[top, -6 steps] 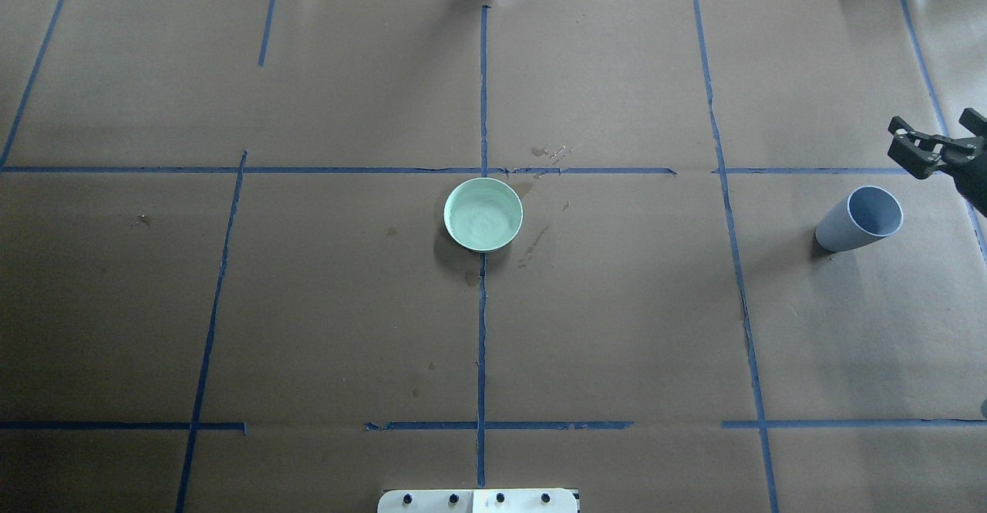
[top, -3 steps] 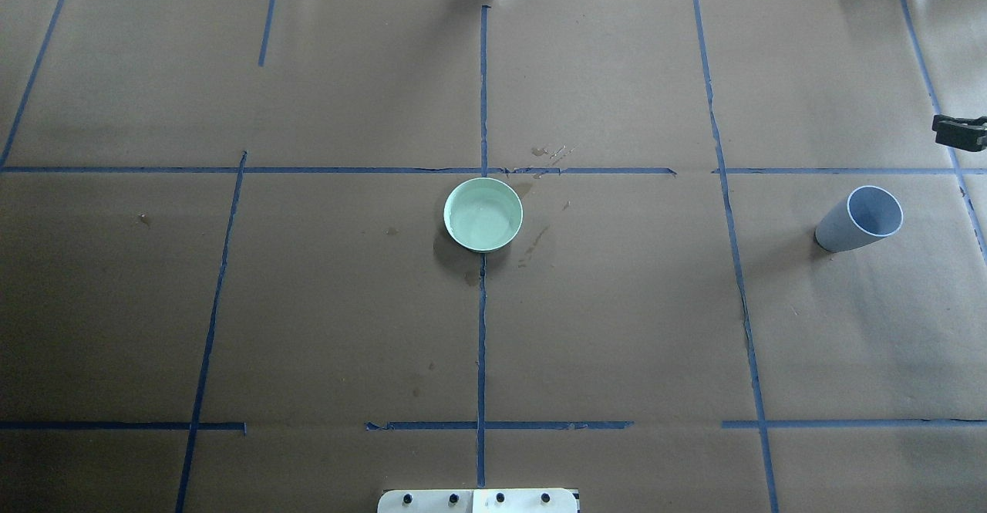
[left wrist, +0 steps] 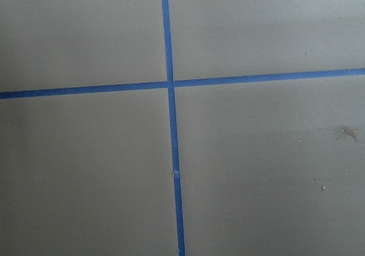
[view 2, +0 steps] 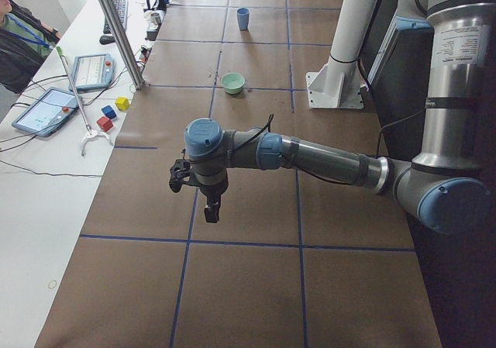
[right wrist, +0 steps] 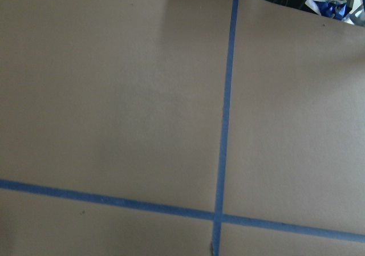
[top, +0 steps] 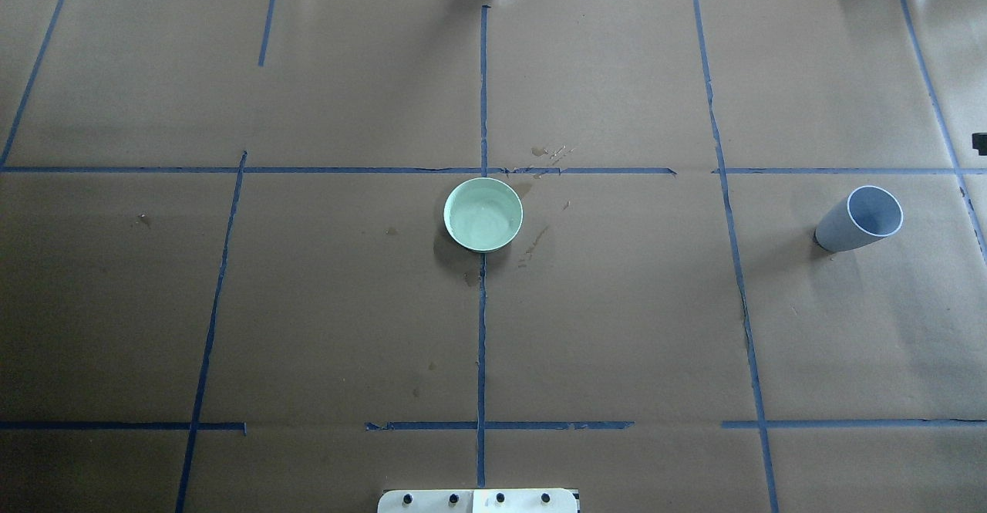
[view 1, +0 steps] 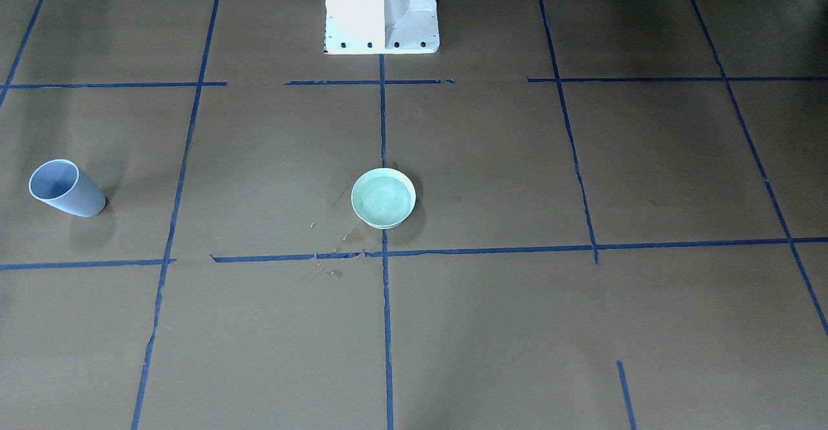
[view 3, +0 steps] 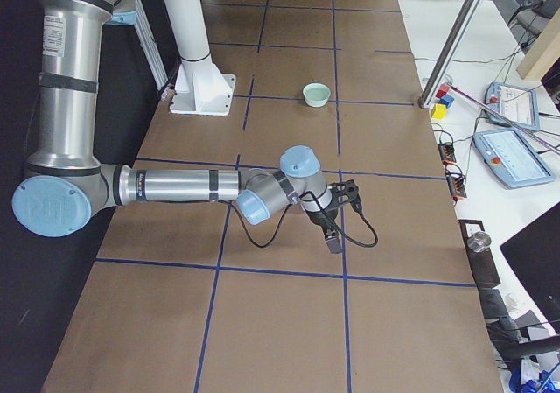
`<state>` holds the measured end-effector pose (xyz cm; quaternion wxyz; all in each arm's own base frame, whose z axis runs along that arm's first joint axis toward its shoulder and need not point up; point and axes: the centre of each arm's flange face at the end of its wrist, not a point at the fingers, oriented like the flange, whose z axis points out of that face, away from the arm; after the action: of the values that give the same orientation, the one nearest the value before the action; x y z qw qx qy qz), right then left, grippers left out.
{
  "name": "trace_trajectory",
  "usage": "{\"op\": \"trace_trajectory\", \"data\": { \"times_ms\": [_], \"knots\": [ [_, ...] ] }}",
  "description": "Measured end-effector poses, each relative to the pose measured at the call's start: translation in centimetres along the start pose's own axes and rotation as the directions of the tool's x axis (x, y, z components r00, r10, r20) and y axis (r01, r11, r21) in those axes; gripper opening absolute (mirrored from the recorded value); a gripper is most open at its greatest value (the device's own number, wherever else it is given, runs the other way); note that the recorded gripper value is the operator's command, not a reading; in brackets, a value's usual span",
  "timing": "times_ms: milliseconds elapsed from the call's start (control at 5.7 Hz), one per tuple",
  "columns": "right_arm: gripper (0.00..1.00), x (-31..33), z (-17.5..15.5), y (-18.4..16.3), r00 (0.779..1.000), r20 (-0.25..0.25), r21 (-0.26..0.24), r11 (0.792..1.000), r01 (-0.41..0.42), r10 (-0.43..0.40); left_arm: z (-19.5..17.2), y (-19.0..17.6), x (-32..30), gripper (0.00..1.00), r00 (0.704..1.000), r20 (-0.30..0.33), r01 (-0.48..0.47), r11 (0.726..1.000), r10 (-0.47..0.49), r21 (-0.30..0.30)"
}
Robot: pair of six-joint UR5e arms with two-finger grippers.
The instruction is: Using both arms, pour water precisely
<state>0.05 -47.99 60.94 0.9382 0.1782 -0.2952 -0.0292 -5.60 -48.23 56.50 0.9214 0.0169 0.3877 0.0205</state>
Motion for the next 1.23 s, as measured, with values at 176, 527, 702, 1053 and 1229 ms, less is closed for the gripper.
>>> {"op": "trace_trajectory", "data": {
  "times_ms": [176,527,702,1053,1229],
  "knots": [
    [1.00,2.3,-1.0,0.1,0.998,0.063,-0.112,0.994,-0.011,0.018,-0.3,-0.5,0.6,1.00,1.000,0.000,0.012,1.000,-0.012,0.017],
    [1.00,4.3,-2.1,0.3,0.983,0.133,-0.266,0.960,-0.085,0.124,1.4,-2.0,4.8,1.00,0.999,-0.017,0.035,0.997,-0.034,0.067],
    [1.00,4.6,-2.0,0.9,0.980,0.137,-0.291,0.951,-0.103,0.147,3.9,-3.1,9.9,1.00,0.998,-0.046,0.040,0.996,-0.037,0.074],
    [1.00,5.0,-1.7,1.6,0.978,0.131,-0.305,0.945,-0.118,0.164,7.7,-6.1,24.8,1.00,0.994,-0.102,0.052,0.996,-0.045,0.066],
    [1.00,5.1,-1.7,1.7,0.977,0.129,-0.308,0.944,-0.122,0.168,10.6,-6.6,34.4,1.00,0.993,-0.097,0.074,0.995,-0.068,0.063]
  ]
}}
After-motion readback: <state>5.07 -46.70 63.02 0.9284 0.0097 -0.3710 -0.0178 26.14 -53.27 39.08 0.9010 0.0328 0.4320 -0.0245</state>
